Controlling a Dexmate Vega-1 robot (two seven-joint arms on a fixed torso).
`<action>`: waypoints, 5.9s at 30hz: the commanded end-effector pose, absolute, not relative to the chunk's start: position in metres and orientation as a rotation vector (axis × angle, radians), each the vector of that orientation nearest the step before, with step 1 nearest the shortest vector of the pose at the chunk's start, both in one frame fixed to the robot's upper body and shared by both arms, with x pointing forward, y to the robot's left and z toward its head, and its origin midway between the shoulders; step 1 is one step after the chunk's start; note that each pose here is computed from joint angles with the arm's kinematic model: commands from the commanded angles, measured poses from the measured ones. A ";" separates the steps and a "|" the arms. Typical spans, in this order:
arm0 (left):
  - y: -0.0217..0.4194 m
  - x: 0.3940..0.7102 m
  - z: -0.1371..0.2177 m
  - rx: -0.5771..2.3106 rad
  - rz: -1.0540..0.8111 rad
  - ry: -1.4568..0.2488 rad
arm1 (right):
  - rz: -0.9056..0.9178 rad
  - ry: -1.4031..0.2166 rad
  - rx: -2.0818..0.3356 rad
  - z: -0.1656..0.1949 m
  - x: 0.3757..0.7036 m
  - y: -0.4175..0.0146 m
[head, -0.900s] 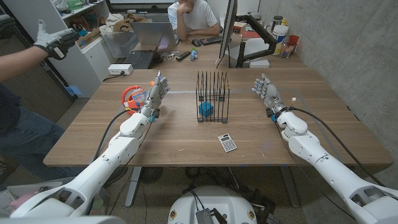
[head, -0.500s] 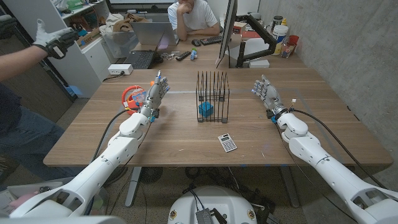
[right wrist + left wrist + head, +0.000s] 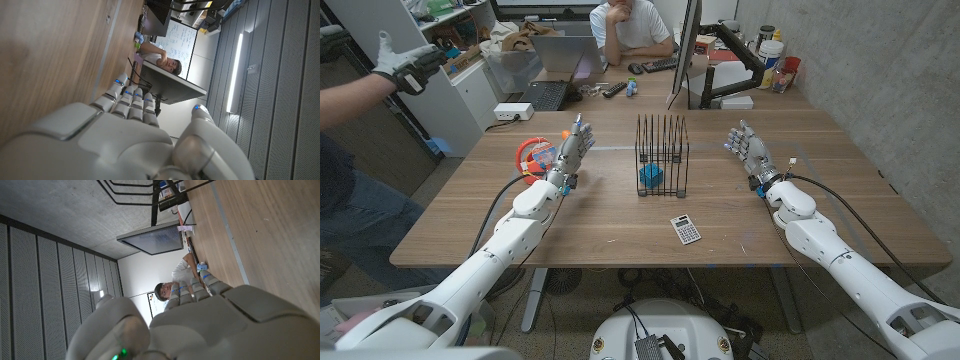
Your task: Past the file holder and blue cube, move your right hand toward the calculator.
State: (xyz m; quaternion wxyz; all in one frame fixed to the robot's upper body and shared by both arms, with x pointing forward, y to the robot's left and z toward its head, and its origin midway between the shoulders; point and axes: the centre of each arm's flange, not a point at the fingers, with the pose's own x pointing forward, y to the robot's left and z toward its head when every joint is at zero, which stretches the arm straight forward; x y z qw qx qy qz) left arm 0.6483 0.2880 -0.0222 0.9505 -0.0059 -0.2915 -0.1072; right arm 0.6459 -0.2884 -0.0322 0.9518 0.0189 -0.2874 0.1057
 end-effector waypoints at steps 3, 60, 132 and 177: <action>0.288 0.653 -0.021 0.001 -0.232 -0.576 | 0.204 -0.586 0.025 -0.035 0.641 -0.294; 0.281 0.665 -0.006 0.047 -0.271 -0.564 | 0.147 -0.611 -0.043 -0.047 0.602 -0.321; 0.273 0.671 0.001 0.074 -0.274 -0.538 | 0.163 -0.933 -0.137 -0.061 0.518 -0.317; 0.253 0.671 0.013 0.113 -0.303 -0.540 | 0.164 -1.031 -0.274 -0.066 0.477 -0.312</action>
